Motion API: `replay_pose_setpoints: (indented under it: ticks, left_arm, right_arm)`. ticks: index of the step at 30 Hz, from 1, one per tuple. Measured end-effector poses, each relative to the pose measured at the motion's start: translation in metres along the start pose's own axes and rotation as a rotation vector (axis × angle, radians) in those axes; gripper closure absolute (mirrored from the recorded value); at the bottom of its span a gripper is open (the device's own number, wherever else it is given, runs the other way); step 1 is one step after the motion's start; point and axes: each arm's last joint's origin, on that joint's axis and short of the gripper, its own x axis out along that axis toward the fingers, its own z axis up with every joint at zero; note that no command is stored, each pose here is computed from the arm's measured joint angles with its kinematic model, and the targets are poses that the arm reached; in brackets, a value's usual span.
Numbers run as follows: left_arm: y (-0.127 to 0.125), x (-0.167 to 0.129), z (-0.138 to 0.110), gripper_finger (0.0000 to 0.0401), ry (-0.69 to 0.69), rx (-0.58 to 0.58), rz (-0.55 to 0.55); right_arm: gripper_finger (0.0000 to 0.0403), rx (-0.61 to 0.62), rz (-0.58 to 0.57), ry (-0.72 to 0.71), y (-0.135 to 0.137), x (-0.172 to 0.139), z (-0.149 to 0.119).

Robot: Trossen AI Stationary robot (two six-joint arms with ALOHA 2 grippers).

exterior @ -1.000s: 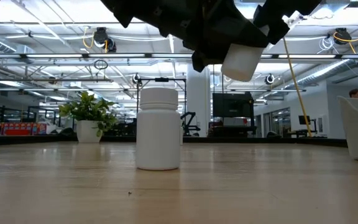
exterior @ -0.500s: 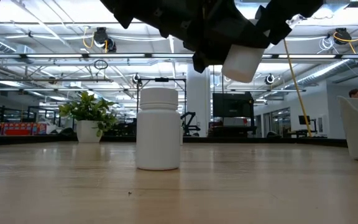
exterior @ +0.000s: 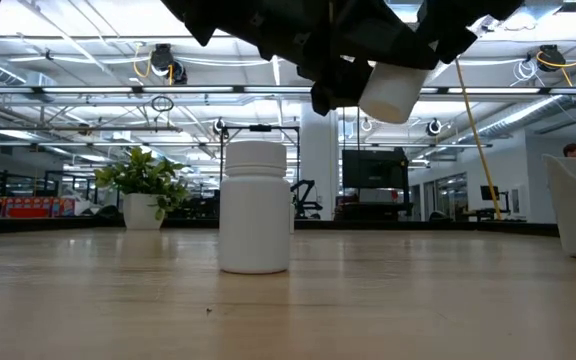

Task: Pick and place pill bottles into a basket
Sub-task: Put the white pill bottle into the gray bin

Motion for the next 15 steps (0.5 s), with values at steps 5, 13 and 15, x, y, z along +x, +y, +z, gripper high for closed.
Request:
replay_pose_setpoints:
  ticks: [5,13,15]
  left_arm:
    - [0.001,0.000,-0.002,0.0104,0.018,-0.003,0.033]
    - [0.005,0.000,-0.006,0.0074,0.051,0.004,0.102]
    - [0.007,0.000,-0.005,0.0071,0.046,0.000,0.107]
  right_arm:
    - [0.0257,0.011,-0.021,-0.032,0.004,-0.018,-0.002]
    - [0.0257,0.086,-0.109,-0.055,0.007,-0.056,-0.015]
    - [0.0257,0.119,-0.100,-0.069,0.009,-0.064,-0.017]
